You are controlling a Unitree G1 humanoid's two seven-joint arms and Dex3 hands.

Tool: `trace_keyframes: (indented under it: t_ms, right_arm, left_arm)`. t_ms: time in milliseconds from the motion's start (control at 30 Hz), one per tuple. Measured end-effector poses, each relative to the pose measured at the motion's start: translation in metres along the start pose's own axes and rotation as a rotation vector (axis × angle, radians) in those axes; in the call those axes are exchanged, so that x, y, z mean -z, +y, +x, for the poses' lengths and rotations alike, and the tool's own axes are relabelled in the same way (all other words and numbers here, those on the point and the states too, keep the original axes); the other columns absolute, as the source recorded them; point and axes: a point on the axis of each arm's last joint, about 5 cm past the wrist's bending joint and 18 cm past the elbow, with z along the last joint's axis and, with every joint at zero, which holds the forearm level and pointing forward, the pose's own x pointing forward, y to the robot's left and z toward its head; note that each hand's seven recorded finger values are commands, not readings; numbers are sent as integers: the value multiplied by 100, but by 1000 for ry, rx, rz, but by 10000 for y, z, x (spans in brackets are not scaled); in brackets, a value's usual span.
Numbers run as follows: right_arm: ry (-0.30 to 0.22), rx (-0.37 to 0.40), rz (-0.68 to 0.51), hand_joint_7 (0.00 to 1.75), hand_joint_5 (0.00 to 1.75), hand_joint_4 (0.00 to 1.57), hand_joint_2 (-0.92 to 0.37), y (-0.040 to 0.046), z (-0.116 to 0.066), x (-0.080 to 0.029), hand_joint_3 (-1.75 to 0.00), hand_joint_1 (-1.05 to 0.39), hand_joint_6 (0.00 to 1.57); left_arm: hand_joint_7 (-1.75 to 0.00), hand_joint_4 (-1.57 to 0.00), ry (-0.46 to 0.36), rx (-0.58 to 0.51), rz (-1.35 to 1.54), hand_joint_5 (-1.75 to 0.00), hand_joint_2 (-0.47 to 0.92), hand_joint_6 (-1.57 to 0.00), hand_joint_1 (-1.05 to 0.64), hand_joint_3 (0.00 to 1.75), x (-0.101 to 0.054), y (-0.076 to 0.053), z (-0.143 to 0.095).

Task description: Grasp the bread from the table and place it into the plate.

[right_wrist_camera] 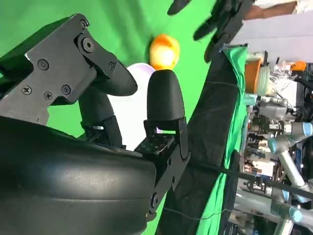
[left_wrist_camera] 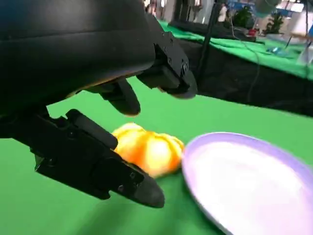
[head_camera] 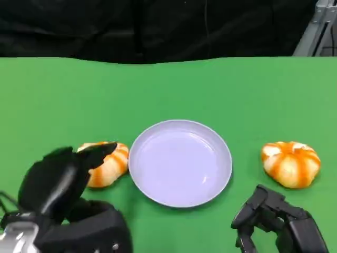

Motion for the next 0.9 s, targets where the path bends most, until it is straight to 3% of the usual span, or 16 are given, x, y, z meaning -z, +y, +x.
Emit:
trace_keyframes:
  t_ms: [167, 400, 533, 700, 733, 767, 833, 867, 900]
  right_arm:
    - [4, 5, 0, 148, 169, 65, -38, -4, -18, -2, -133, -4, 65]
    - [2, 5, -3, 148, 169, 66, -38, -5, -22, -13, -132, -5, 66]
    - [2, 3, -5, 147, 169, 64, -39, -9, -23, -16, -129, -7, 66]
    - [4, 1, -6, 147, 169, 65, -38, -14, -24, -16, -129, -7, 66]
    - [4, 1, -6, 146, 169, 65, -38, -14, -24, -16, -129, -7, 66]
    - [5, 1, -6, 146, 169, 65, -38, -14, -25, -15, -128, -7, 66]
    - [5, 0, -6, 146, 169, 65, -38, -13, -25, -15, -128, -8, 66]
    - [5, 1, -6, 146, 169, 65, -38, -13, -25, -15, -128, -7, 66]
    - [5, 1, -6, 146, 169, 65, -38, -12, -25, -15, -129, -7, 66]
  left_arm:
    - [0, -14, 23, 28, 87, -69, 92, -35, -58, 1, -48, -62, 118]
    - [-1, -17, 85, 131, 202, -68, 92, -37, -57, 1, -36, -203, 452]
    - [-1, -26, 107, 189, 238, -50, 92, -38, -52, 0, -14, -280, 585]
    - [-1, -32, 143, 282, 282, -46, 92, -40, -46, 4, 41, -383, 768]
    - [-2, -48, 146, 298, 290, -77, 92, -49, -40, 3, 46, -395, 800]
    - [-2, -52, 141, 313, 300, -89, 92, -53, -38, 3, 46, -405, 831]
    - [-13, -72, 130, 336, 300, -125, 92, -87, -30, 6, 55, -413, 889]
    - [-39, -75, 118, 344, 287, -146, 92, -97, -28, 4, 69, -412, 917]
    - [-66, -76, 104, 348, 268, -153, 92, -91, -28, 2, 85, -412, 934]
